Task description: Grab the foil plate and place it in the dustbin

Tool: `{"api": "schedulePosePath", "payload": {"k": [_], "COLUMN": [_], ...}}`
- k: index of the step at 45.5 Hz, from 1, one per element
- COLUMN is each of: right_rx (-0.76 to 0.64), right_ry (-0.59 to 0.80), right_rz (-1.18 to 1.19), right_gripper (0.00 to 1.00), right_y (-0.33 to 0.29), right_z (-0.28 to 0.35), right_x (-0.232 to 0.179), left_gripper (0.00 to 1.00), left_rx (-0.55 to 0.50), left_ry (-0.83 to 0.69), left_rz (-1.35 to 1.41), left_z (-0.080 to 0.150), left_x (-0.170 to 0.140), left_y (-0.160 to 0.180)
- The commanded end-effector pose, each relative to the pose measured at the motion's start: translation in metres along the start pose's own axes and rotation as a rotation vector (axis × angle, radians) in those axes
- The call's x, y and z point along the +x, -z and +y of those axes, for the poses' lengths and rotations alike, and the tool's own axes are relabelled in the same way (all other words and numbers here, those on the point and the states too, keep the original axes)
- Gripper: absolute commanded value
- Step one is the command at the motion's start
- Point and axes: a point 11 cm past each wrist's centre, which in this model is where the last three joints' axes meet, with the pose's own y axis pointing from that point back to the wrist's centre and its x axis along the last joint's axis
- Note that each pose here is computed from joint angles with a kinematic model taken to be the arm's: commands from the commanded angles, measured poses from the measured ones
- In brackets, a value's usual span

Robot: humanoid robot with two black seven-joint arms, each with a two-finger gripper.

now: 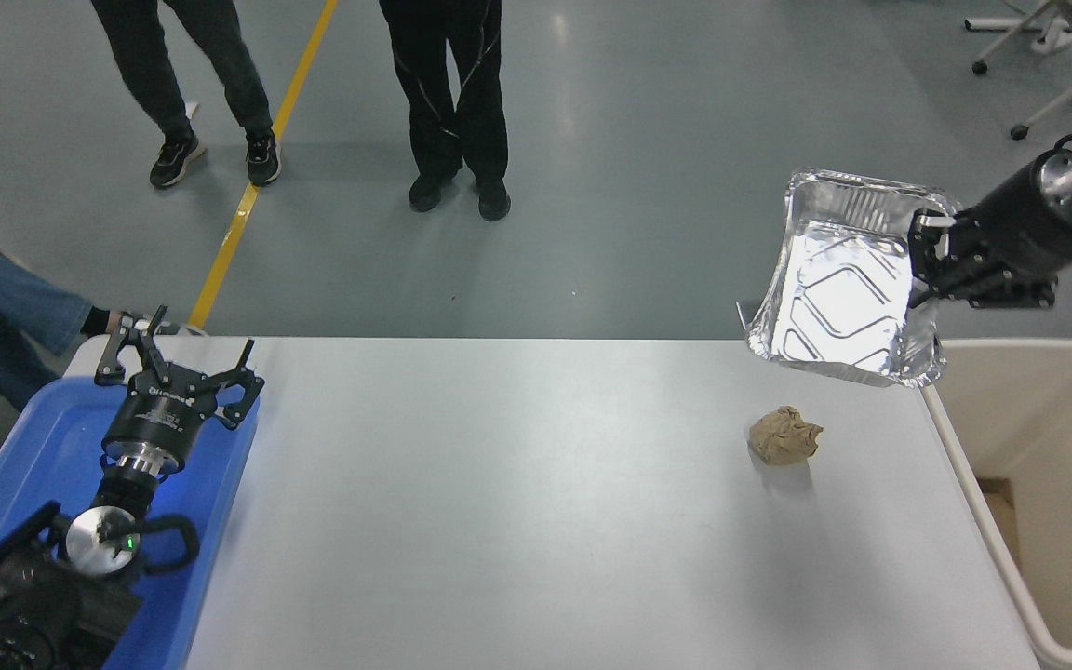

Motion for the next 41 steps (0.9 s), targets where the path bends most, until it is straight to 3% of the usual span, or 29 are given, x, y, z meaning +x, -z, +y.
{"api": "schedulePosePath", "payload": {"k": [1,10,22,33,41], "right_rx": [-0.118,-0.211,-0.299,-0.357,-0.353], "right_ry": [-0.175,-0.356,-0.580,-0.692,-0.679], "right_rz": [-0.200,-0.344,-0.440,-0.538,-0.577], "right_gripper": [0.00,0.00,0.00,0.00,0.00], "right_y": [-0.098,-0.166,-0.199,-0.225,-0.225], "right_z": [-0.058,-0.095,-0.131,-0.148,-0.157], "right_x": [0.016,0.001,-0.029,-0.059,-0.070], "left_gripper": [0.99,0.99,0.99,0.99,0.99], "left_rx": [0.000,0.000,0.000,-0.003,-0.005], "left_ry": [0.000,0.000,0.000,-0.003,-0.003], "left_rz": [0.000,0.000,0.000,0.002,0.002], "left_z": [0.000,0.000,0.000,0.001,0.001], "left_x": [0.000,0.000,0.000,0.001,0.001], "left_y": [0.000,0.000,0.000,-0.001,-0.001]}}
